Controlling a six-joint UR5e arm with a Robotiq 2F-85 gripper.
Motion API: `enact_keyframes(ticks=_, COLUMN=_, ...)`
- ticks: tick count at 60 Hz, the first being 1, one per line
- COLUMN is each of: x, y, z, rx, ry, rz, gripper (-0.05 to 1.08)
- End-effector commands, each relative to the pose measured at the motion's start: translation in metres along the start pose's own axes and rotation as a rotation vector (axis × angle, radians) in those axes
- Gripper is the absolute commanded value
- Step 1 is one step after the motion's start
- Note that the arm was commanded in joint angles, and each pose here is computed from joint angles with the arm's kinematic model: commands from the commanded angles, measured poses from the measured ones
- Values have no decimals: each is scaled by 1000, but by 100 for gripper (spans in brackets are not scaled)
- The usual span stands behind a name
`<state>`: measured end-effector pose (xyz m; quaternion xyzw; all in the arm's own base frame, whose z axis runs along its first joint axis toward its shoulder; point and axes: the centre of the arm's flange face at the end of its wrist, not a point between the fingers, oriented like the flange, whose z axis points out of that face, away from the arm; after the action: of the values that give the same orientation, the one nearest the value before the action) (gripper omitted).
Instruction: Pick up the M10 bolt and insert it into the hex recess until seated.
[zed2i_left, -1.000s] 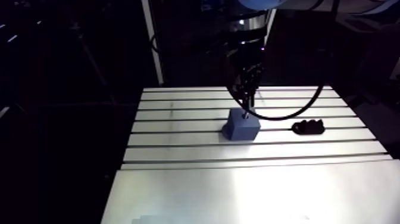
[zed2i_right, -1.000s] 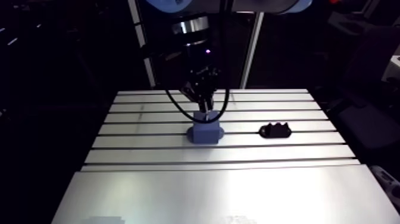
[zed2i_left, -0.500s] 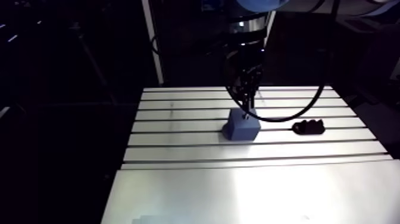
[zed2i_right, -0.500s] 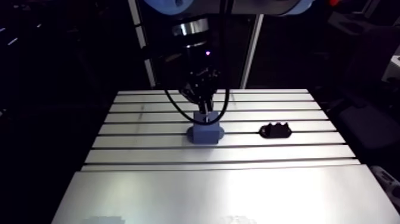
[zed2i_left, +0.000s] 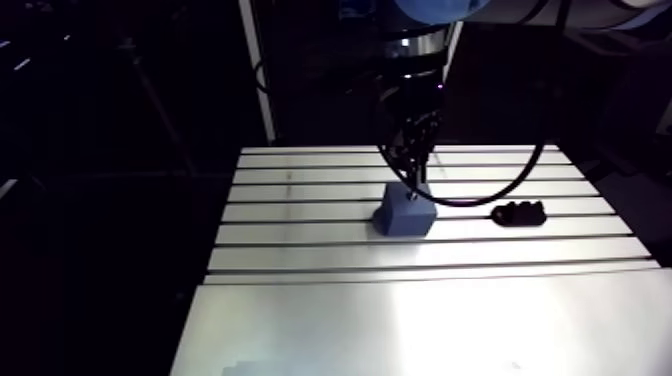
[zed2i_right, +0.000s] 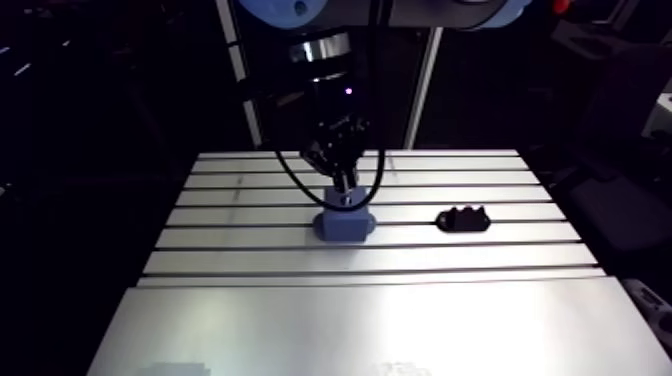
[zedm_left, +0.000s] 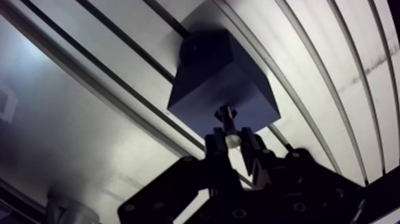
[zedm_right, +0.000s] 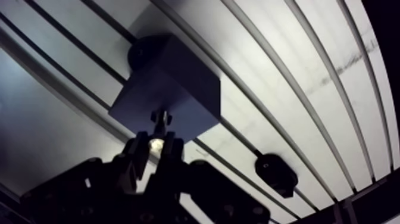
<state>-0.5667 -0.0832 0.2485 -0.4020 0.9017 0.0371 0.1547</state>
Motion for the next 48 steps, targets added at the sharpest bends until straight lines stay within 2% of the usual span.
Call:
enact_keyframes(ticks=1, x=1, y=-4, z=1, rx=1, ry=-4, rz=-23, gripper=28)
enact_keyframes(ticks=2, x=1, y=-5, z=1, rx=4, ry=-5, rz=-27, gripper=17)
enact_keyframes(ticks=3, x=1, y=-5, z=1, rx=4, ry=-5, rz=-27, gripper=17)
enact_keyframes(ticks=4, x=1, y=-8, z=4, rx=7, ry=-10, rz=-40, gripper=8)
enact_keyframes(ticks=5, x=1, y=-8, z=4, rx=7, ry=-10, rz=-40, gripper=8)
enact_keyframes(ticks=6, x=1, y=-11, z=6, rx=9, ry=-14, rz=-47, gripper=2)
enact_keyframes(ticks=21, x=3, y=-13, z=3, rx=-1, ry=-8, rz=-52, gripper=1)
enact_keyframes(ticks=37, x=0, y=-8, z=1, rx=-3, ry=-1, rz=-35, gripper=1)
enact_keyframes(ticks=45, x=-1, y=-4, z=-3, rx=-17, ry=16, rz=-25, gripper=1)
enact_keyframes(ticks=48, x=0, y=-3, z=-2, rx=-16, ry=15, rz=-25, gripper=1)
